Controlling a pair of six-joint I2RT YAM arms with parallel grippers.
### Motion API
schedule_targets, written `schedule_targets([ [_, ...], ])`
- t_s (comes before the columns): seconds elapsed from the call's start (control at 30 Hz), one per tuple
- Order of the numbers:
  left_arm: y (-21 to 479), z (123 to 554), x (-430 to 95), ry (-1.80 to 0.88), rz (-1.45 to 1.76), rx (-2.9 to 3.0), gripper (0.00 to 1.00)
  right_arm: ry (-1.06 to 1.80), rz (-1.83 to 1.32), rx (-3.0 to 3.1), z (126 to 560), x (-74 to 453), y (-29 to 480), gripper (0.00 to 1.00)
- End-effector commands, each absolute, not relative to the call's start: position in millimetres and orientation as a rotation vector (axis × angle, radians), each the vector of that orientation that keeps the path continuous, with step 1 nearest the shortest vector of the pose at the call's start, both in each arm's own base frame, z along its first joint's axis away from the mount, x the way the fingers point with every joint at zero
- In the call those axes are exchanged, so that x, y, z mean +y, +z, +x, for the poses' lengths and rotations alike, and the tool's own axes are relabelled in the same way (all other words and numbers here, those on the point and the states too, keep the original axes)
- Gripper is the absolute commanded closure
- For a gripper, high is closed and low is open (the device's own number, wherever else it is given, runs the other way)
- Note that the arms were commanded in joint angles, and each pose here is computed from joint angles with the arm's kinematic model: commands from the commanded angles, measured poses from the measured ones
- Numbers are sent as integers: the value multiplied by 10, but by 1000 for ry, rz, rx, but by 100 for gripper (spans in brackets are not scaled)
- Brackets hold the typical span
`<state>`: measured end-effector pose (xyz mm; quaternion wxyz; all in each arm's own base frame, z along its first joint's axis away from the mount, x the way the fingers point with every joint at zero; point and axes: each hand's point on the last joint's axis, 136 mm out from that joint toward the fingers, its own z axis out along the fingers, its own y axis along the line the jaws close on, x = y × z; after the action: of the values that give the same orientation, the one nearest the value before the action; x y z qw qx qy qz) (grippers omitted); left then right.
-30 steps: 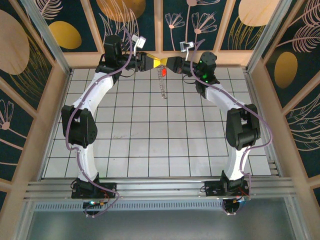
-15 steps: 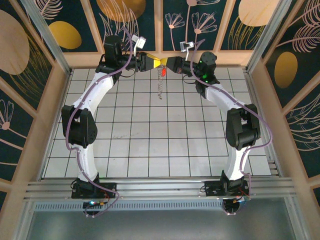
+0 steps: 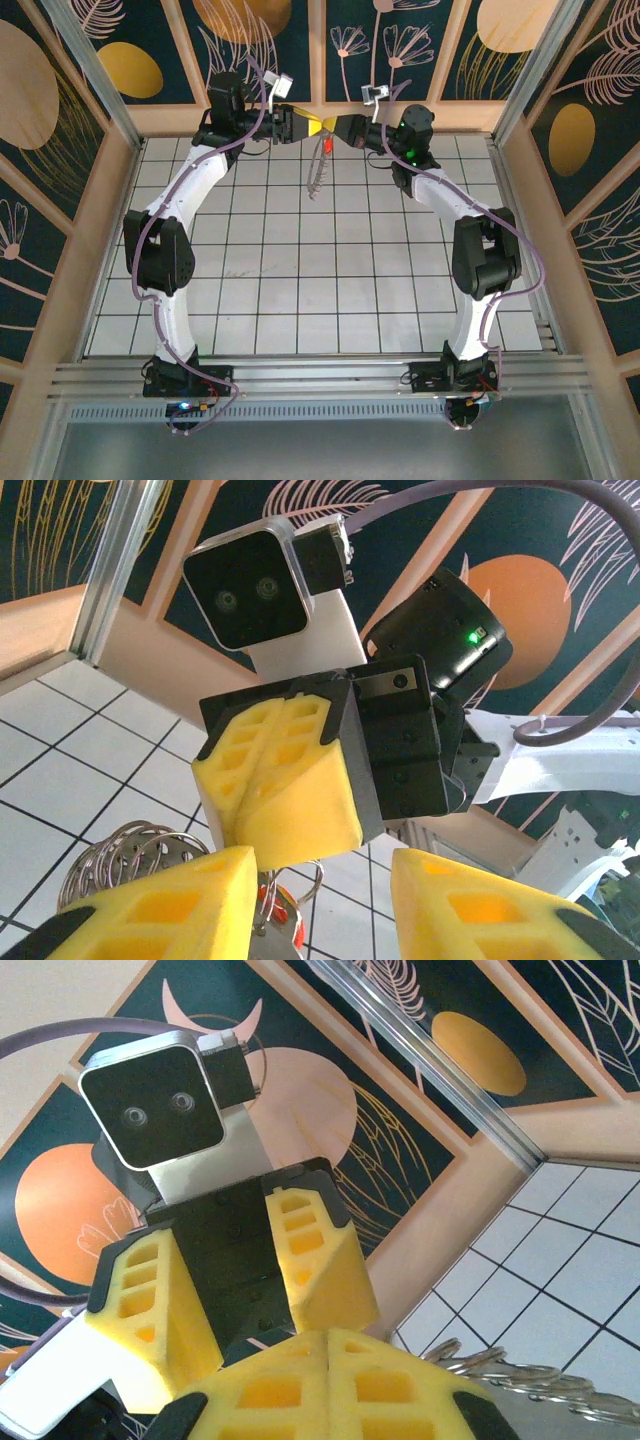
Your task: Put the keys on the keyring
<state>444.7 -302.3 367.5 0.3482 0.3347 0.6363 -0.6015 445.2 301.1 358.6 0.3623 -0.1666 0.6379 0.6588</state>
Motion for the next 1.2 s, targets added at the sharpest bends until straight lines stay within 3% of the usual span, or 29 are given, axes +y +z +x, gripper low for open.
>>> schedule_targets([
  [0.0,3625,4484,-3035,-1548,857,1657,59,1663,-476,1559,4369,2951,3800,100],
  [1.17,3506,4556,-3037,-1568,819,1674,60,1663,-496,1514,4269,2918,3966,100],
])
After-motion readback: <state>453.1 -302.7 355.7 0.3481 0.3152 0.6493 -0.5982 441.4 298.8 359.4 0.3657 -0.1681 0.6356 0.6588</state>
